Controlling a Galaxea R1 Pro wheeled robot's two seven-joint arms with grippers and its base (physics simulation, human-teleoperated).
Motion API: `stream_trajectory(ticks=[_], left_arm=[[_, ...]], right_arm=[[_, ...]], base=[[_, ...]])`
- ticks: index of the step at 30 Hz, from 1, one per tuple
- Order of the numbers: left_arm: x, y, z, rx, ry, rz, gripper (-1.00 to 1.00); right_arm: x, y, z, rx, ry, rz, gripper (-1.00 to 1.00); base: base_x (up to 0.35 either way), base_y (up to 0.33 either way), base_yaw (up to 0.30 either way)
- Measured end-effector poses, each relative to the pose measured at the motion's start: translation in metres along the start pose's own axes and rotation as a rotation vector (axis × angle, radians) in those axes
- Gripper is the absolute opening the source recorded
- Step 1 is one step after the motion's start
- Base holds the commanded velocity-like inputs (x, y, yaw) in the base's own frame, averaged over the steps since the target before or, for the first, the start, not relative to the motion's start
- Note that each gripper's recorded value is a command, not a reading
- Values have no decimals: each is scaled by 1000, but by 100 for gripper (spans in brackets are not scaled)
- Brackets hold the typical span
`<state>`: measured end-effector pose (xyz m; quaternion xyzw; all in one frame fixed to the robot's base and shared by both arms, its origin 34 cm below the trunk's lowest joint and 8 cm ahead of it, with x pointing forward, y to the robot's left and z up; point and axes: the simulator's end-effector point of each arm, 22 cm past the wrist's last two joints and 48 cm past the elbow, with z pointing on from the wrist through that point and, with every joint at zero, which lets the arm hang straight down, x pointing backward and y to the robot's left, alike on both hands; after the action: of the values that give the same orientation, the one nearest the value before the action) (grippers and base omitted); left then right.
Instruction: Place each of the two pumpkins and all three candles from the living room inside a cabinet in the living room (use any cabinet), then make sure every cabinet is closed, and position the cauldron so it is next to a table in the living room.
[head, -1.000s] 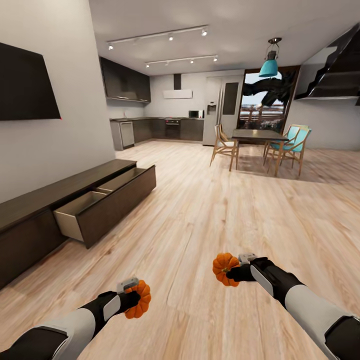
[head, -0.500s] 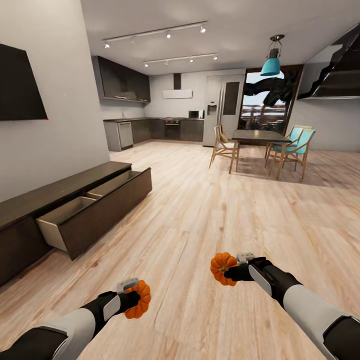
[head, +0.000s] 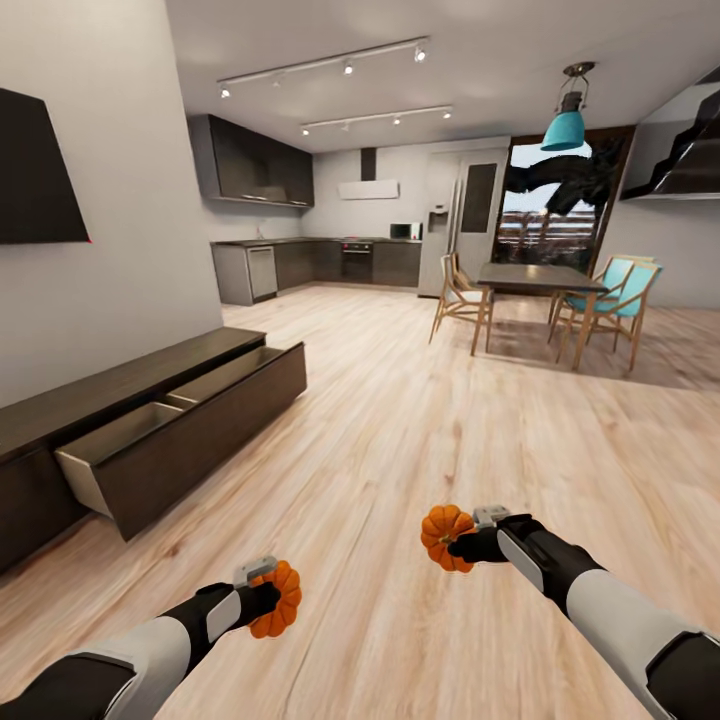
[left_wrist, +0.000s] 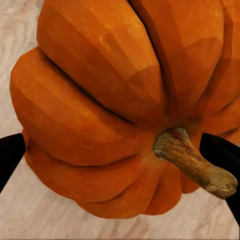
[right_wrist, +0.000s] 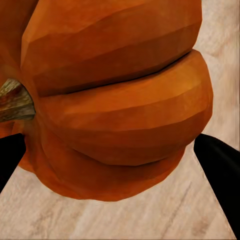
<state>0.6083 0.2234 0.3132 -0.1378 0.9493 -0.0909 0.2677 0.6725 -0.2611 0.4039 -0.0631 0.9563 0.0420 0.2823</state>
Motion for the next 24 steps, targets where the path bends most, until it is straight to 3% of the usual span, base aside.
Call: stream_trajectory(ticks=[24], left_arm=[[1,0,0,0,1,0,-100]], right_arm=[[0,0,0,2,1,-5,-100]], base=[[315,-185,253]])
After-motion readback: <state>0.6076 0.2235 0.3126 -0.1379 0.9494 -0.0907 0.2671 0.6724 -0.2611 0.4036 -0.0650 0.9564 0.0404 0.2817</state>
